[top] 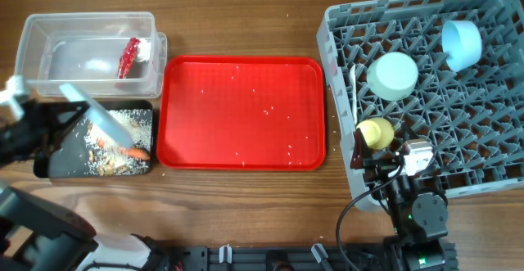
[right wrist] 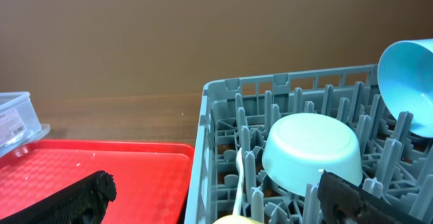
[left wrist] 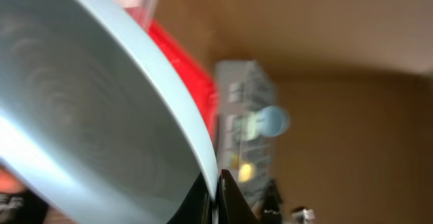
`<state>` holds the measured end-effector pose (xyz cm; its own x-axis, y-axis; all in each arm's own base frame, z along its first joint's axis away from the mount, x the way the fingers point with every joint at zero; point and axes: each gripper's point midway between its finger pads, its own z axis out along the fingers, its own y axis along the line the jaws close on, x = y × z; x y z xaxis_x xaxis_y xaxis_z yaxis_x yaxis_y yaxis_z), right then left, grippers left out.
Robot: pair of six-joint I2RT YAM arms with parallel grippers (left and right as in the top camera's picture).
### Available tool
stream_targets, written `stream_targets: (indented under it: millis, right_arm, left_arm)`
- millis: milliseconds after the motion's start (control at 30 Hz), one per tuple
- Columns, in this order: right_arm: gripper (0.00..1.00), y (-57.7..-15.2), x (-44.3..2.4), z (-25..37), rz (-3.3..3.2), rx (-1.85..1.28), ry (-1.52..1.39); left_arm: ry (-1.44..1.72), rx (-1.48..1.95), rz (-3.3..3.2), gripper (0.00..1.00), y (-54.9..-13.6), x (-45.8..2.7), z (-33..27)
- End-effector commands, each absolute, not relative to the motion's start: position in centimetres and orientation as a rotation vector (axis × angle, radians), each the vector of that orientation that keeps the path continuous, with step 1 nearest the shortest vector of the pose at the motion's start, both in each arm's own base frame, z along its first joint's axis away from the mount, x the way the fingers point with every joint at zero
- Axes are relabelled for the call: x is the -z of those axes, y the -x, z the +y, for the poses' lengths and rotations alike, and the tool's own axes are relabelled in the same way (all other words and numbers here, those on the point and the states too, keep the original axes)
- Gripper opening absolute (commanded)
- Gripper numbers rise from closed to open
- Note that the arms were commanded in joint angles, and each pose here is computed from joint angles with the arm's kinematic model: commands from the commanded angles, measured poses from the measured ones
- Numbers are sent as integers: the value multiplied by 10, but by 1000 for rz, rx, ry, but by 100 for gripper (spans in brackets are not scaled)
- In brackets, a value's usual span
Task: Sort waste into correct bins and load items into the dishwasher rack
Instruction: 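Tip the plate over the black tray to dump the rice, then carry the empty plate to the rack and stand it upright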
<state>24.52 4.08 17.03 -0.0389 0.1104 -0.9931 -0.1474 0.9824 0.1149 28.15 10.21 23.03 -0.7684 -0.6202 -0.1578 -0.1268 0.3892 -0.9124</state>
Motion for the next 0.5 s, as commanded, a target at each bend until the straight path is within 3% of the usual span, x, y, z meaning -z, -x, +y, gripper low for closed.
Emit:
stream_targets:
  millis: [0,233,467]
  right_arm:
    - [100,-245,-171,39,1591,-216,9]
    - [100,-245,-171,39,1591,-216,9]
    - [100,-245,-171,39,1591,-216,10]
  left_arm:
    - [472,1248,1944,4,-279,-262,124]
    - [313,1376,1964,4,-300,-271,73]
    - [-231,1764,1961,4,-330,-289,-94]
